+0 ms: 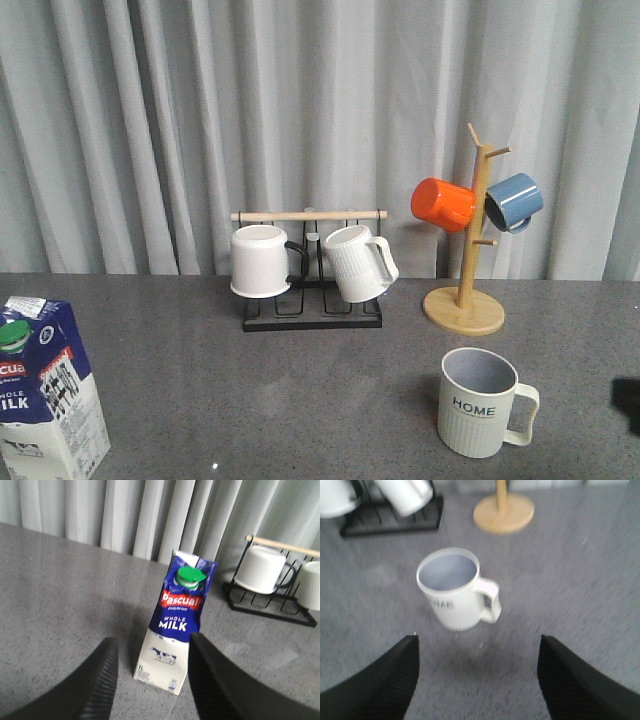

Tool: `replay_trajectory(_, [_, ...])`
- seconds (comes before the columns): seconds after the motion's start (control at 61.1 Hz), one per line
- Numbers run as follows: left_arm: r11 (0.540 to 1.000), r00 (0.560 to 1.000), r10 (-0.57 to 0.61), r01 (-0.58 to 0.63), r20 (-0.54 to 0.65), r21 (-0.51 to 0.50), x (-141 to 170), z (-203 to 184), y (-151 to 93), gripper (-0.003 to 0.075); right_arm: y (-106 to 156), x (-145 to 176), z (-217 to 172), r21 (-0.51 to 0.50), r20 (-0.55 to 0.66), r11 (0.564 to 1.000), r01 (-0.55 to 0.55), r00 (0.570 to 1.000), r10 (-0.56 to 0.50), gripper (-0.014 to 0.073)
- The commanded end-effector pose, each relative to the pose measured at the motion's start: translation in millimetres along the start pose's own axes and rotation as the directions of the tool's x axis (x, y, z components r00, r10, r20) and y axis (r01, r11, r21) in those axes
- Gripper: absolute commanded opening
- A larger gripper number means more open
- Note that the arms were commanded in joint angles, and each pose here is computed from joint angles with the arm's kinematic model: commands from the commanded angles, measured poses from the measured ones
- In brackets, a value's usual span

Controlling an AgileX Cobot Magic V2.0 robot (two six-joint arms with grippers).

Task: Place milk next to cup
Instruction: 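Lower the right gripper onto the white HOME mug's rim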

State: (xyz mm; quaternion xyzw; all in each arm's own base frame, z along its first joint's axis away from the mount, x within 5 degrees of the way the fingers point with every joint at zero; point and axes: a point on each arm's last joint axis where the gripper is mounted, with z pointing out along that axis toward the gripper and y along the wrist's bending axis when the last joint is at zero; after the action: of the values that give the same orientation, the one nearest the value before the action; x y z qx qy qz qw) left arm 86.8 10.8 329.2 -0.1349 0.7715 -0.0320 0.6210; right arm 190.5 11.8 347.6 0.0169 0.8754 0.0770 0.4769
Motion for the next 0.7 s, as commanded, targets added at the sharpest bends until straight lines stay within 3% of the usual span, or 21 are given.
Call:
replay_trajectory(0.0, [0.999, 0.998, 0.003, -0.006, 0.066, 0.034, -14.0, -0.2, -5.3, 0.0328, 0.0, -6.5, 15.1, -0.021, 0.026, 1.0, 0.008, 1.0, -0.008, 0.0486])
replay_trajectory(0.196, [0.999, 0.998, 0.003, -0.006, 0.067, 0.035, -14.1, -0.3, -5.3, 0.0328, -6.0, 1.2, 64.1, -0.016, -0.081, 1.0, 0.001, 0.997, -0.002, 0.0486])
replay_trajectory(0.687, [0.999, 0.998, 0.003, -0.006, 0.066, 0.035, -14.0, -0.2, -5.3, 0.0328, -21.6, 15.0, 134.2, 0.051, -0.108, 0.999, 0.015, 0.994, -0.01, 0.0486])
